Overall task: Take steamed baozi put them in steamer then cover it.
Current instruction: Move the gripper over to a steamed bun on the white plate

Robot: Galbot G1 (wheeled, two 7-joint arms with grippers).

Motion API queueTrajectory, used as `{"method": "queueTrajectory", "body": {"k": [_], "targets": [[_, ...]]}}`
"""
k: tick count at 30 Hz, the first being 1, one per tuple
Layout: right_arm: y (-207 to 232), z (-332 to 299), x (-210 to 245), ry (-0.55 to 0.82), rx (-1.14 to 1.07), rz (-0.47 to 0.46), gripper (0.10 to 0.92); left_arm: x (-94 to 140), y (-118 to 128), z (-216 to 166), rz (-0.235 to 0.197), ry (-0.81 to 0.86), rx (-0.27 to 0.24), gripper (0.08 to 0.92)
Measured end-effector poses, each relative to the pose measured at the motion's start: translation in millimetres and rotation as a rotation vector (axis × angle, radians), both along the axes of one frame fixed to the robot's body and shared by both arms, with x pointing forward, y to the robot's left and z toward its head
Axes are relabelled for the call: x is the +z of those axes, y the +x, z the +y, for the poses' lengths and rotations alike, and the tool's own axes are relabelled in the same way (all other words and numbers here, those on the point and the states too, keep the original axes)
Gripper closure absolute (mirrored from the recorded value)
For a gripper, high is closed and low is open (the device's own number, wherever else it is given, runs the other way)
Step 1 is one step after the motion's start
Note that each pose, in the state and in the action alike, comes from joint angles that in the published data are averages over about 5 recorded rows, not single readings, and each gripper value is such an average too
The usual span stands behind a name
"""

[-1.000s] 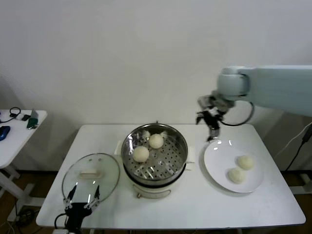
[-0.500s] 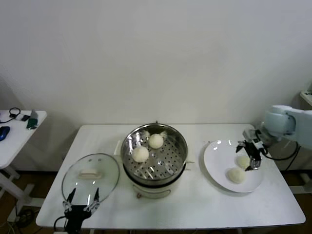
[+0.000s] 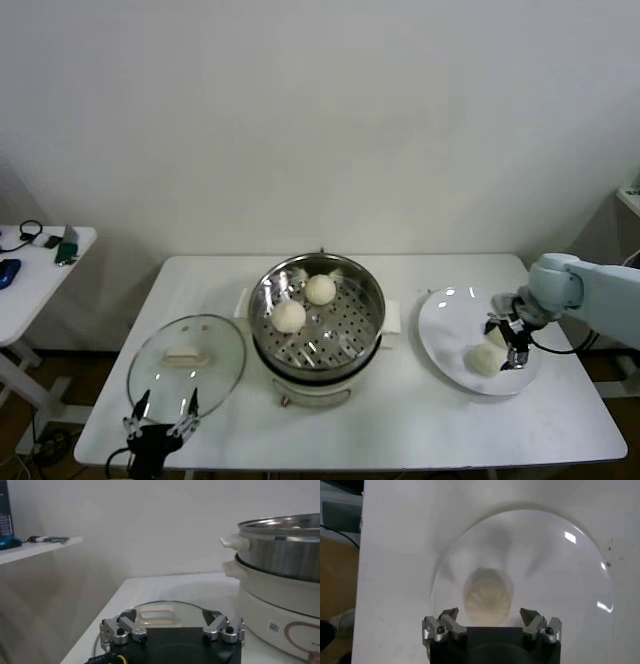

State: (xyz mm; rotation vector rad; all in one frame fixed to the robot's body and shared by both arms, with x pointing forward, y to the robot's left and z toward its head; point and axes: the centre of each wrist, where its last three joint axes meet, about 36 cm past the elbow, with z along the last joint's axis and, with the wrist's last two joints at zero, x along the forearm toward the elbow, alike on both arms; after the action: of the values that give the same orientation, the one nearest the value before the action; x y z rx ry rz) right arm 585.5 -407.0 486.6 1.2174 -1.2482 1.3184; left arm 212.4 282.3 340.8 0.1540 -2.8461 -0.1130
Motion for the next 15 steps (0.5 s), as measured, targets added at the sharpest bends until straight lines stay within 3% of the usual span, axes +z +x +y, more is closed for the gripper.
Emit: {"method": "queueTrajectory", "body": {"k": [7,15], "targets": [[0,1,-20,-0.004,-0.016,0.010,0.213,0,0,0,0.001,-0.001,0.001,0.177],[2,1,-23,-0.006,-0.023,0.000,0.362,1,1,-2,-0.002,-0.004,-0.004,0.177]]}}
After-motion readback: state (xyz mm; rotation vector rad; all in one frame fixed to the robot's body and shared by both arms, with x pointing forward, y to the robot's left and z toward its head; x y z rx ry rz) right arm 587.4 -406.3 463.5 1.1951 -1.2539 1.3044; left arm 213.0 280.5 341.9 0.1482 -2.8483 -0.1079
